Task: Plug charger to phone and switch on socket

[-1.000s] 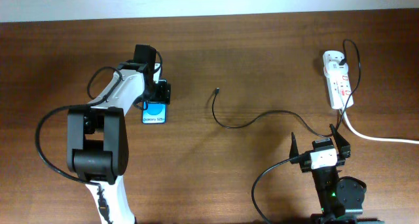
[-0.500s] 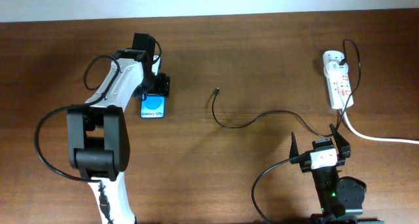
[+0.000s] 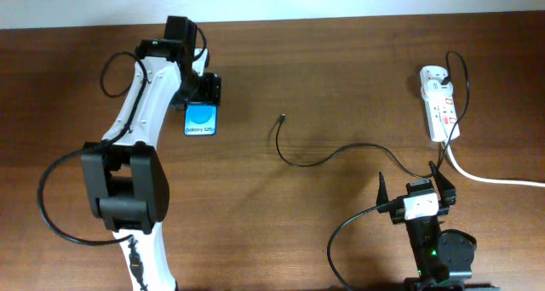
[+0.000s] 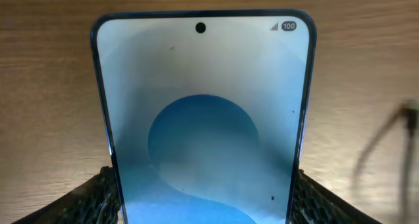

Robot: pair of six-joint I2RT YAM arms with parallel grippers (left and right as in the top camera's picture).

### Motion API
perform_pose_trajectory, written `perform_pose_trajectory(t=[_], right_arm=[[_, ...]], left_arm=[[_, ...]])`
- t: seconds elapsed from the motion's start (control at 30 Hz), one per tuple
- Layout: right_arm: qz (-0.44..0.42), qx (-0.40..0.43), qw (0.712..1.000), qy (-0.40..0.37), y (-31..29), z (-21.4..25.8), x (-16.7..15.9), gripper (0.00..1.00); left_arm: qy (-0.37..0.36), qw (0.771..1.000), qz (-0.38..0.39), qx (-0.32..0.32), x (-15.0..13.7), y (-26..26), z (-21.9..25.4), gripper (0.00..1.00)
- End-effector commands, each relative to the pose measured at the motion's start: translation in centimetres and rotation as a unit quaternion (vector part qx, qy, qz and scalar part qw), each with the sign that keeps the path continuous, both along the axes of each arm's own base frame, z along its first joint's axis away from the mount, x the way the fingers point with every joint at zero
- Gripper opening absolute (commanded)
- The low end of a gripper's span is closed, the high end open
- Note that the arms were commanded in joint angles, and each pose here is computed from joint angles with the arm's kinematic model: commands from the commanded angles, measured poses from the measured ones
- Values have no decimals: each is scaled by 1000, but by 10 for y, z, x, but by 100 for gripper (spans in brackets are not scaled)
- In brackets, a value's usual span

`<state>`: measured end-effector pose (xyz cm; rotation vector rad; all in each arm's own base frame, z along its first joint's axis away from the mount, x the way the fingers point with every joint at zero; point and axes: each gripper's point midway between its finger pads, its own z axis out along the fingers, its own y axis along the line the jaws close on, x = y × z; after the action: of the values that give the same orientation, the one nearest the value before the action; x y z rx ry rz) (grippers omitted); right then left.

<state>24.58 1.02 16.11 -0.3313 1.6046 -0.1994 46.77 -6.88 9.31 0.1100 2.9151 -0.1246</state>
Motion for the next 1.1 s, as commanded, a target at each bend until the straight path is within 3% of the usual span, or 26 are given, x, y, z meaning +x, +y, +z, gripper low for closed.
perform_pose_trajectory(t=[0.0,0.17,0.3,0.5,0.63,0.7,0.97,1.07], right_arm=[[2,2,1000,1,1,-3,0,98],[2,2,1000,1,1,-3,0,98],[2,2,1000,1,1,-3,0,98],[-13,2,1000,2,-4,-3,0,98],[12,111,994,10,7,-2,-1,98],[11,249,968,23,10,-1,-1,98],[90,264,960,5,34,19,-5,98],[98,311,945,2,36,34,-8,98]], left_arm=[[-12,998,-2,-65,6,-23,22,0],[15,987,126,-99,3,-25,21,0],[45,975,148,-162,-4,-45,26,0],[88,952,232,-179,-14,-52,25,0],[95,951,228,-188,-17,-58,26,0],[101,948,237,-187,-19,-58,25,0],[102,948,238,-187,-20,-58,25,0],[120,929,291,-195,-22,-59,25,0]])
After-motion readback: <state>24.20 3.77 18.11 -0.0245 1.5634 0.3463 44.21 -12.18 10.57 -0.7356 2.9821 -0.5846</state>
